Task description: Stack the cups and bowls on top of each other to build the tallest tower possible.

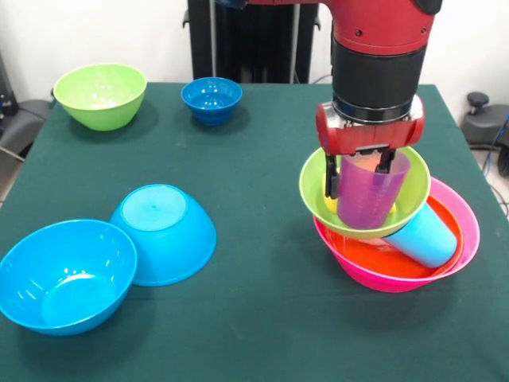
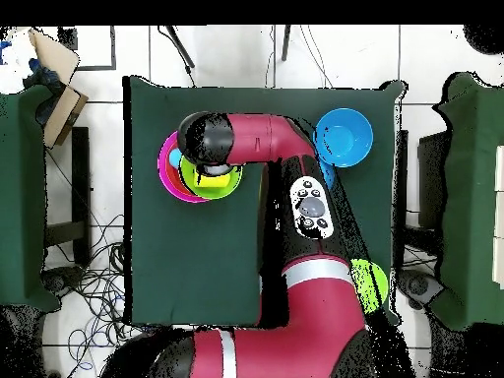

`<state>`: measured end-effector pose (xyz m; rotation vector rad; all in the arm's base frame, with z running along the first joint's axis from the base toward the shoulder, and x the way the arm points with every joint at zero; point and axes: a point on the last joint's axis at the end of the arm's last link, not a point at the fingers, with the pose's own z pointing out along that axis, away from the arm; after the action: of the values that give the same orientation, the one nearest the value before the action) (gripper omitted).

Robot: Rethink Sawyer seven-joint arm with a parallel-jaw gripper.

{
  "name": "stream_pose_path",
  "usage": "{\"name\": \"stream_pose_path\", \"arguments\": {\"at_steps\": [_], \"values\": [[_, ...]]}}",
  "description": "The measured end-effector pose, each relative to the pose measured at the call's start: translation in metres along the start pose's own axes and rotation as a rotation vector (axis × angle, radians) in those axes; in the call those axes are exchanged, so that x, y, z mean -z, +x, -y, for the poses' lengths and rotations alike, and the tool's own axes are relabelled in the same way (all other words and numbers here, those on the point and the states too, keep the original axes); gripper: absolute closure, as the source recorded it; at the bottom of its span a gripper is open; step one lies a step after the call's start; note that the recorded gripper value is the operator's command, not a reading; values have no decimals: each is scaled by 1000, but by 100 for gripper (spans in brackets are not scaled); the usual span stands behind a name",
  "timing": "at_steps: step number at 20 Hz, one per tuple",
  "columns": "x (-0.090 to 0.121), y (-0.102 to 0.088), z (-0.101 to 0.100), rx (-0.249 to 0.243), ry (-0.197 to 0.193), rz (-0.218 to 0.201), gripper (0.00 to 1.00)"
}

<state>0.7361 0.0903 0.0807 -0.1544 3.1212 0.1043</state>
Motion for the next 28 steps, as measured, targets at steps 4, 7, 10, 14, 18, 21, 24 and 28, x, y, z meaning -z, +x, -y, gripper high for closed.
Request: {"name": "stream_pose_path", "arguments": {"at_steps": [4,7,10,14,18,21,24,28], "values": [[2,0,0,-1,-1,2,0],[10,2,-2,0,0,5,0],[17,5,-3,2,2,5,0],[38,10,-5,8,10,16,0],[60,12,-6,13,20,36,0],[73,11,-4,12,26,51,0],[82,10,1,6,31,63,0],[90,10,14,-12,36,72,0]]}}
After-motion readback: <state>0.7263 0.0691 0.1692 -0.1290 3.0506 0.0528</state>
